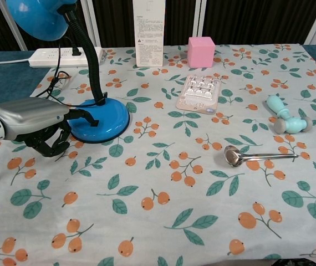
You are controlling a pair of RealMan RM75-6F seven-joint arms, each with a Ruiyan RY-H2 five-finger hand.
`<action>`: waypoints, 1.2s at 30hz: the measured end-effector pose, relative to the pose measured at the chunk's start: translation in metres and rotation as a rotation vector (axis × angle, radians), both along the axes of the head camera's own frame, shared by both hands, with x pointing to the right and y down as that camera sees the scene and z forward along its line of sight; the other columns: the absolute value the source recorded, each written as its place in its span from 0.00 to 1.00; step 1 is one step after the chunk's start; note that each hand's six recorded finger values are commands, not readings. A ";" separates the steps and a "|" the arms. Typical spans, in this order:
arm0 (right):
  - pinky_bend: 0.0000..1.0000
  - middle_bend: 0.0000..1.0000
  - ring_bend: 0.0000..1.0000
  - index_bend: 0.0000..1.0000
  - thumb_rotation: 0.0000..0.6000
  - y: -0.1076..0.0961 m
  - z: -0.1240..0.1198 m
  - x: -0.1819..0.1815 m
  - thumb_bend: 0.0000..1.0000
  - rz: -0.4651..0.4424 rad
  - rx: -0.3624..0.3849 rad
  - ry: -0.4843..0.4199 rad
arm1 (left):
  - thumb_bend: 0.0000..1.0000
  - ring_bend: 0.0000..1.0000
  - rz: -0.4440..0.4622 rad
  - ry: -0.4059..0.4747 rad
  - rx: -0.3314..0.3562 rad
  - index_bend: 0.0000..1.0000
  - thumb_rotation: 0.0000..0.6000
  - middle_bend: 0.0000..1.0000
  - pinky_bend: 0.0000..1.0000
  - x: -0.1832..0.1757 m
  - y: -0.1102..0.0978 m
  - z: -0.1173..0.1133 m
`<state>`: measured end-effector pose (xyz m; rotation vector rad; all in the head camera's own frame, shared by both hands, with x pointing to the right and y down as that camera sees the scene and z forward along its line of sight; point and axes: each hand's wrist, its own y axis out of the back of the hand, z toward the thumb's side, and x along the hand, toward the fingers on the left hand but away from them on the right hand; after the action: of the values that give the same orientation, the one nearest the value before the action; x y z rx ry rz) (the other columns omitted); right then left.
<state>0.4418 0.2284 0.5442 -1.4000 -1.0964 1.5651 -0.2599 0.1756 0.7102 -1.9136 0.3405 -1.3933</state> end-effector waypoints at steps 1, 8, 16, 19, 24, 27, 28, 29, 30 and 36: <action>0.10 0.00 0.05 0.00 1.00 0.000 0.000 0.000 0.22 0.000 0.000 0.000 | 0.51 0.70 0.000 0.000 0.000 0.17 1.00 0.66 0.66 0.000 0.000 0.000; 0.10 0.00 0.05 0.00 1.00 0.000 0.000 0.000 0.22 0.000 -0.002 0.001 | 0.51 0.70 0.002 -0.002 0.002 0.17 1.00 0.65 0.66 0.000 0.000 0.000; 0.10 0.00 0.05 0.00 1.00 0.000 0.000 0.000 0.22 0.001 -0.002 0.001 | 0.51 0.70 0.006 -0.007 0.000 0.17 1.00 0.65 0.66 0.000 0.000 0.000; 0.10 0.00 0.05 0.00 1.00 0.000 0.001 0.000 0.22 0.001 -0.002 0.001 | 0.51 0.70 0.008 -0.006 -0.002 0.17 1.00 0.66 0.66 0.001 0.001 0.000; 0.10 0.00 0.05 0.00 1.00 0.000 0.000 0.000 0.22 0.002 -0.001 0.001 | 0.51 0.70 0.022 -0.015 -0.009 0.19 1.00 0.66 0.66 0.000 0.005 0.002; 0.10 0.00 0.05 0.00 1.00 0.000 0.000 0.000 0.22 0.001 0.000 0.001 | 0.51 0.70 0.028 -0.020 -0.011 0.19 1.00 0.66 0.66 -0.001 0.007 0.003; 0.10 0.00 0.05 0.00 1.00 0.000 0.000 0.000 0.22 0.000 0.000 0.001 | 0.51 0.70 0.030 -0.020 -0.011 0.19 1.00 0.65 0.66 0.000 0.008 0.003; 0.10 0.00 0.05 0.00 1.00 0.000 0.000 0.000 0.22 0.000 0.000 0.001 | 0.51 0.70 0.031 -0.020 -0.011 0.19 1.00 0.65 0.66 0.000 0.008 0.003; 0.10 0.00 0.05 0.00 1.00 0.000 0.000 0.000 0.22 0.000 0.000 0.001 | 0.51 0.70 0.032 -0.020 -0.011 0.19 1.00 0.65 0.66 0.000 0.009 0.003; 0.10 0.00 0.05 0.00 1.00 0.000 0.000 0.000 0.22 0.000 0.000 0.000 | 0.51 0.70 0.023 -0.013 -0.001 0.17 1.00 0.65 0.66 0.002 0.006 0.001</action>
<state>0.4415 0.2284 0.5444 -1.4005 -1.0966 1.5651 -0.2580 0.1813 0.7108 -1.9025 0.3112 -1.3904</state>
